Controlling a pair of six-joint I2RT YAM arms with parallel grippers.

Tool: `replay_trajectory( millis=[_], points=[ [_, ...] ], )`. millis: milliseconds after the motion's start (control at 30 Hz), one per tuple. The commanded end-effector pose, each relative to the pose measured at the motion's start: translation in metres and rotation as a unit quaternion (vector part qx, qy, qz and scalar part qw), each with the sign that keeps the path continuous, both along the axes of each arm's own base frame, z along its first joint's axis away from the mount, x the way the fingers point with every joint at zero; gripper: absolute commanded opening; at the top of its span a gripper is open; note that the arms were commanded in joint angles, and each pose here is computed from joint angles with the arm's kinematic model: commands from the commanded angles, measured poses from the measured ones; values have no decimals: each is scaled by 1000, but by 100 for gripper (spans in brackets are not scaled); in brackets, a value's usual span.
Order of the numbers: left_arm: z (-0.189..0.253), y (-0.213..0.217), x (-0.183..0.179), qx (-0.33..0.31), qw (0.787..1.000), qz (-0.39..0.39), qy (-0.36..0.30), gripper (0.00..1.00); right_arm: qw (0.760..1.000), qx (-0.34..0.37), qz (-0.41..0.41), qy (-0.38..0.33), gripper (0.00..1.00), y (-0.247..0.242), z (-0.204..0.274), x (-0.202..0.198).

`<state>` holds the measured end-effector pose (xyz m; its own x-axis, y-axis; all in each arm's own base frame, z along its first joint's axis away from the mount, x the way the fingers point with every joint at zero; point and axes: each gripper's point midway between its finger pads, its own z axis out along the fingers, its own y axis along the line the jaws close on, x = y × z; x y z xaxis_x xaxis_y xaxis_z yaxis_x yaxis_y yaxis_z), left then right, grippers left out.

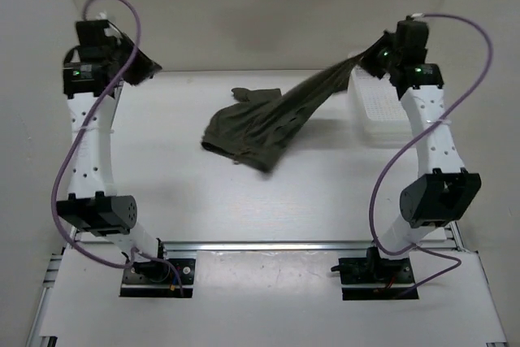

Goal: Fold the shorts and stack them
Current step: Flatten the shorts out

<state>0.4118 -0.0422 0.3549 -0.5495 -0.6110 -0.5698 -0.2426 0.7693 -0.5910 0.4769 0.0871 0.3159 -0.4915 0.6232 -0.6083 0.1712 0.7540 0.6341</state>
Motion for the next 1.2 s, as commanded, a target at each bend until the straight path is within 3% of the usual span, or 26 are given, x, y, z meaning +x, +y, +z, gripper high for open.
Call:
replay_trajectory(
  millis=[0,100,133,200,233,333,433,567,667,700,833,933,1167],
  points=[
    [71,7,-34,21,997,-9,-70,10,997,5,8,-80,0,-7,80,-22],
    [64,0,-48,13,997,-29,-72,10,997,-6,13,-72,0,-9,69,-45],
    [26,-3,-51,5,999,-34,-27,10,998,-6,13,-69,0,-9,61,-50],
    [14,-10,-63,-8,998,-46,-36,10,999,-12,16,-25,0,-10,15,-70],
    [-26,-23,-71,-17,998,-62,11,10,1000,-16,10,-12,0,-13,-1,-75],
    [-68,-47,-87,-20,994,-91,53,10,998,-26,10,51,0,-16,-59,-96],
    [-107,-68,-95,-15,989,-109,97,10,997,-34,5,65,0,-22,-73,-102],
    [-120,-113,-94,-11,980,-159,117,12,997,-48,9,58,0,-24,-71,-103],
    [-130,-155,-81,-7,969,-208,136,30,997,-52,12,63,0,-25,-73,-105],
    [-153,-169,-72,-1,960,-225,165,48,996,-53,12,68,0,-25,-75,-107],
    [-186,-227,-50,8,941,-275,196,88,996,-56,14,63,0,-25,-70,-111],
    [-216,-254,-29,12,932,-290,220,95,996,-59,10,63,0,-27,-68,-111],
    [-251,-296,8,8,928,-294,229,98,996,-62,8,67,0,-30,-67,-111]
  ],
)
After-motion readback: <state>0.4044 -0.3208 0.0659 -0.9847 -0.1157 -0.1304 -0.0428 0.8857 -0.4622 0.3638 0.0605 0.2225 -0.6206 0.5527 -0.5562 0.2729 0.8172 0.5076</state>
